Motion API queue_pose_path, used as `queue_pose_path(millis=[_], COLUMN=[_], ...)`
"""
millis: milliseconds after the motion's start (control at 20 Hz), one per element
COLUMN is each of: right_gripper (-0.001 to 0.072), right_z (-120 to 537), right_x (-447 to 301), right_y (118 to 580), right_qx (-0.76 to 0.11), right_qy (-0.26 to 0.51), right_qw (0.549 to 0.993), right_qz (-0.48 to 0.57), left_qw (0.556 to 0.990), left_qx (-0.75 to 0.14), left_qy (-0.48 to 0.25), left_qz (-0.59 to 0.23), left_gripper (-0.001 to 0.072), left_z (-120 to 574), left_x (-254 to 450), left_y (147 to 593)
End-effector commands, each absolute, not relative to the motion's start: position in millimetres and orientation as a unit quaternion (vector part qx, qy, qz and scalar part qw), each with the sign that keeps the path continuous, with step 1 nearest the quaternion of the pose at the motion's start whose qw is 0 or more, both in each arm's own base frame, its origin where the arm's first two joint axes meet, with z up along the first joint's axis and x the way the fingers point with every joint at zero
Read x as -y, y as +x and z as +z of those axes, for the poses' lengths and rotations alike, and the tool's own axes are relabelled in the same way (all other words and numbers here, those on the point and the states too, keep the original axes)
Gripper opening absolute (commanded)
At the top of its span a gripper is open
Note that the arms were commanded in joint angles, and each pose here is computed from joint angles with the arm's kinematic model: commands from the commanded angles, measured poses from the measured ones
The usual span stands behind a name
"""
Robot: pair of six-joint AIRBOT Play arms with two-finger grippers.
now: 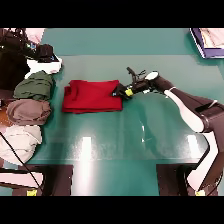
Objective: Fold the shirts.
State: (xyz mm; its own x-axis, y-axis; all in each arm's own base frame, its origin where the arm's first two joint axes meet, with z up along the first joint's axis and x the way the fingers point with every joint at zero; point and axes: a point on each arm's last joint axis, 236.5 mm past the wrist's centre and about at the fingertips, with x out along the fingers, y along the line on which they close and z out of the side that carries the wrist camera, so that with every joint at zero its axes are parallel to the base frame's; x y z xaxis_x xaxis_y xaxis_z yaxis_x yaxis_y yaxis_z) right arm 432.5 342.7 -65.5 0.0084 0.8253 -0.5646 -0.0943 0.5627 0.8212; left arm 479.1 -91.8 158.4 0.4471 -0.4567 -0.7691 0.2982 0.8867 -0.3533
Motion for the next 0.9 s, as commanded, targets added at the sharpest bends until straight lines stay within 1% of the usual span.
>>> queue_pose_path(millis=[0,50,200,350,500,600,750,850], right_gripper=[0.0079,0.0016,0.0016,0.0016,0.0016,0.0015,0.0016,0.0015], right_z=[-57.5,-54.6,-35.2,-1.2,29.7,41.5,48.9,54.3], right_x=[-377.4,-378.0,-361.8,-298.8,-200.1,-117.4,5.0,86.0], right_y=[433.2,434.7,446.5,469.1,476.4,466.8,434.9,407.0], right_qx=[-0.579,-0.574,-0.559,-0.541,-0.514,-0.499,-0.469,-0.431], right_qy=[0.275,0.267,0.261,0.224,0.206,0.215,0.255,0.291], right_qw=[0.654,0.658,0.674,0.731,0.788,0.817,0.843,0.854], right_qz=[0.402,0.408,0.407,0.351,0.269,0.192,0.065,-0.028], left_qw=[0.846,0.846,0.842,0.839,0.837,0.834,0.831,0.830], left_qx=[-0.477,-0.477,-0.483,-0.488,-0.491,-0.495,-0.500,-0.501], left_qy=[-0.083,-0.083,-0.082,-0.082,-0.082,-0.081,-0.082,-0.086], left_qz=[-0.223,-0.223,-0.225,-0.226,-0.227,-0.229,-0.230,-0.230], left_gripper=[0.0024,0.0024,0.0024,0.0024,0.0024,0.0024,0.0024,0.0024], left_z=[158.1,158.1,156.8,155.5,154.9,153.9,152.8,153.0], left_x=[91.3,91.5,91.9,92.2,92.6,93.1,93.5,94.5], left_y=[478.7,478.7,475.5,472.8,471.4,469.1,466.4,465.7])
